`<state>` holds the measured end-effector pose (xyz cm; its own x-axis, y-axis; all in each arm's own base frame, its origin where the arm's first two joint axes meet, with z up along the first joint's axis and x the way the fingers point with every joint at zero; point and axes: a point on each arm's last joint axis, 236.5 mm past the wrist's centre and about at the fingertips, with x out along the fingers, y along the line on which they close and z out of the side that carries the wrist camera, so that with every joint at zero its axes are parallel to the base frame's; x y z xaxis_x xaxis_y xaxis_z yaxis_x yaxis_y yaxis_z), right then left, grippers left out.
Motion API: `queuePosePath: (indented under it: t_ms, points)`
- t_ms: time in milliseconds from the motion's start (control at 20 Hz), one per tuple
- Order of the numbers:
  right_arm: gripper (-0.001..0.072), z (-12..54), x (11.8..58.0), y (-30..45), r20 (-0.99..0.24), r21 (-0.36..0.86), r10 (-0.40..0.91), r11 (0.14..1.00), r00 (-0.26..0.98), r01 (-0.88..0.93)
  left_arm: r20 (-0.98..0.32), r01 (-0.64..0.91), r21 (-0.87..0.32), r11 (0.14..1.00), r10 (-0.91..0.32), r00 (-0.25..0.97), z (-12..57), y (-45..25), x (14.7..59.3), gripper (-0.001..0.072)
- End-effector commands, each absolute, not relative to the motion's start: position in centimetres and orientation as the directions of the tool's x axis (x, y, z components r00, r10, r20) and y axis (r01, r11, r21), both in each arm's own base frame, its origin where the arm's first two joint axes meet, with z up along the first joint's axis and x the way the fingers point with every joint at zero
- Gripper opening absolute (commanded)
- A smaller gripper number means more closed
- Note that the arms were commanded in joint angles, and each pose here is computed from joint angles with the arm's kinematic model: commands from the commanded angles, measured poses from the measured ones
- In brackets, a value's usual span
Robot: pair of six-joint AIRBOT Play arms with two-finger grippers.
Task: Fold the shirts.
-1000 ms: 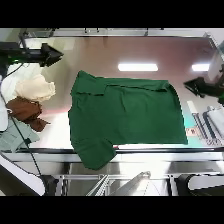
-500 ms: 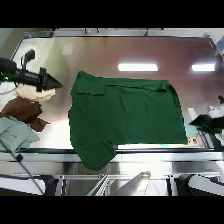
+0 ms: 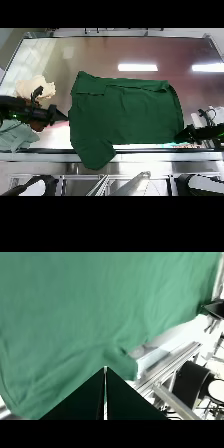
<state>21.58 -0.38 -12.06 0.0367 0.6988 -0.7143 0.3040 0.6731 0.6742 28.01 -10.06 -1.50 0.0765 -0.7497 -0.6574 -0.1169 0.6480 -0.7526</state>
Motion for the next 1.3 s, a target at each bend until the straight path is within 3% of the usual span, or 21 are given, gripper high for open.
queuePosePath:
  t_ms: [0,50,300,400,500,850,1100,1150,1200,1250]
  points:
    - [0.0028,-12.3,23.8,0.4,-0.685,0.715,0.719,0.63,0.122,0.303,-0.691,-0.192,-0.718,0.669,-0.719,0.074,-3.1,-10.5,24.0,0.0108]
    - [0.0021,-12.2,23.8,0.4,-0.681,0.718,0.722,0.628,0.119,0.301,-0.708,-0.212,-0.698,0.684,-0.704,0.06,-3.7,-10.4,22.6,0.0277]
    - [0.002,-11.9,23.7,0.5,-0.674,0.721,0.729,0.617,0.115,0.315,-0.737,-0.278,-0.661,0.697,-0.672,0.069,-5.3,-11.2,17.7,0.0285]
    - [0.002,-11.8,23.9,0.6,-0.67,0.725,0.732,0.612,0.122,0.316,-0.738,-0.29,-0.66,0.693,-0.67,0.08,-5.7,-11.5,16.6,0.0342]
    - [0.002,-11.8,23.9,0.6,-0.671,0.725,0.732,0.612,0.122,0.316,-0.738,-0.315,-0.656,0.686,-0.67,0.079,-6.1,-11.9,15.4,0.0342]
    - [0.002,-11.8,24.2,0.6,-0.67,0.727,0.73,0.609,0.133,0.317,-0.763,-0.444,-0.627,0.64,-0.619,0.185,-9.5,-11.3,15.7,0.0343]
    - [0.0021,-11.8,24.2,0.5,-0.671,0.727,0.729,0.609,0.136,0.318,-0.77,-0.51,-0.585,0.631,-0.629,0.105,-12.6,-11.2,15.1,0.0343]
    - [0.002,-11.8,24.3,0.6,-0.669,0.729,0.73,0.607,0.139,0.317,-0.748,-0.503,-0.614,0.608,-0.651,0.127,-12.7,-11.6,15.8,0.038]
    - [0.002,-11.7,24.4,0.6,-0.666,0.732,0.732,0.603,0.144,0.316,-0.717,-0.509,-0.65,0.564,-0.678,0.163,-12.5,-12.2,16.9,0.0568]
    - [0.002,-11.7,24.4,0.6,-0.666,0.732,0.732,0.603,0.144,0.316,-0.688,-0.514,-0.678,0.525,-0.699,0.195,-12.4,-12.7,17.8,0.0679]
